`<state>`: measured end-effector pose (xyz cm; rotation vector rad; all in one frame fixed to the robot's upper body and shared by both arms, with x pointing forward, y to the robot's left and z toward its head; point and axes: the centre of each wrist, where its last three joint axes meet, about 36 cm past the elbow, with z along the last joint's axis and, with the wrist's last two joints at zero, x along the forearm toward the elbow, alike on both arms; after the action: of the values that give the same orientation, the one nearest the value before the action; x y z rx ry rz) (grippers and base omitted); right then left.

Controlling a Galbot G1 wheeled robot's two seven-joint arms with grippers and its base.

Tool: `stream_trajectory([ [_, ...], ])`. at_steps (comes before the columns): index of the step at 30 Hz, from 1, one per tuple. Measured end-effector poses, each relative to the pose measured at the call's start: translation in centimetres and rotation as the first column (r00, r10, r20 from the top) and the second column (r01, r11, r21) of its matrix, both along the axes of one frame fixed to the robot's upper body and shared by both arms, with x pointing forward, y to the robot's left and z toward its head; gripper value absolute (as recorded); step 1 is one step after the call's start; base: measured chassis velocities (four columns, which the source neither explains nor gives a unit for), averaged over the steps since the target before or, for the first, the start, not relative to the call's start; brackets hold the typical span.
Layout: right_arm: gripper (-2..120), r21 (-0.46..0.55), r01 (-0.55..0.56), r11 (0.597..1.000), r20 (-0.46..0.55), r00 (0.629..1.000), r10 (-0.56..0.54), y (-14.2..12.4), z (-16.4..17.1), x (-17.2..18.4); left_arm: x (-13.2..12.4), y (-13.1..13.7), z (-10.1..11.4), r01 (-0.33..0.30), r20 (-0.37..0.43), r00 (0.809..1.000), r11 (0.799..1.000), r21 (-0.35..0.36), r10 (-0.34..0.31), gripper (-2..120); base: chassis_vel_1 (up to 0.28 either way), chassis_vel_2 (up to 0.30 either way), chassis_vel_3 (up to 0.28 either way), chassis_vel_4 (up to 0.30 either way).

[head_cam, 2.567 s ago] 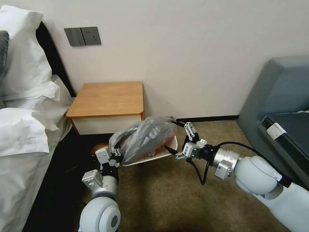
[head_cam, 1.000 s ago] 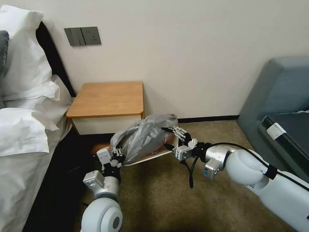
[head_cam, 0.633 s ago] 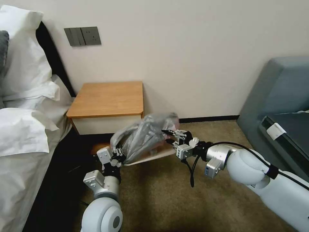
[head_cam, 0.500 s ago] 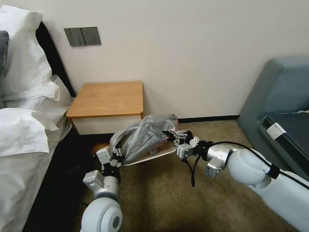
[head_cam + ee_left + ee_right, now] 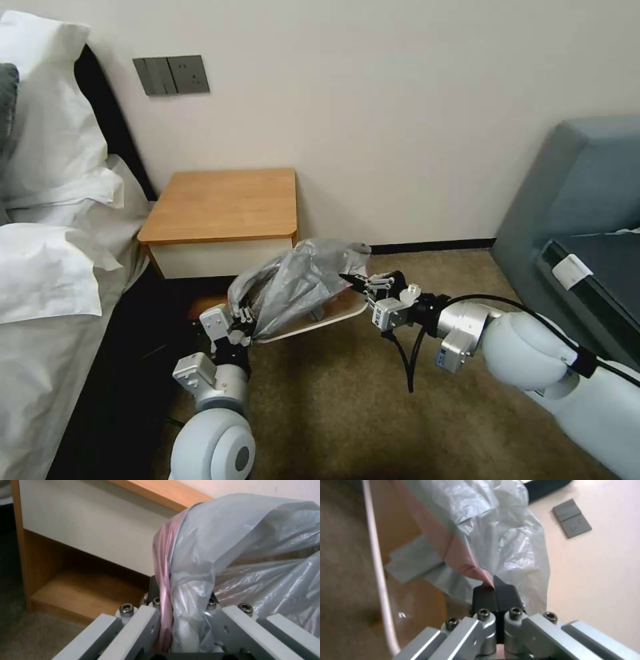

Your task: Pick up the garbage bag from the table and place it over the trash can.

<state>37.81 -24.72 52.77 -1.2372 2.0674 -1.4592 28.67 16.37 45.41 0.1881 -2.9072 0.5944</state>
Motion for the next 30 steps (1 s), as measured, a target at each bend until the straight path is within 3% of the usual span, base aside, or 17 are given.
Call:
stream_trajectory([
  [9,0,-0.018,-0.041,0.999,-0.062,0.997,0.039,-1.6,2.0,0.2,0.0,0.1,0.2,-0.006,0.008,1.000,1.000,-0.001,0.006,4,0.000,0.000,0.000,0.000],
  [30,0,-0.095,-0.139,0.986,-0.145,0.982,0.124,-3.4,1.7,1.4,0.3,0.9,0.9,-0.025,0.028,0.999,1.000,-0.013,0.025,4,0.000,0.000,0.000,0.000],
])
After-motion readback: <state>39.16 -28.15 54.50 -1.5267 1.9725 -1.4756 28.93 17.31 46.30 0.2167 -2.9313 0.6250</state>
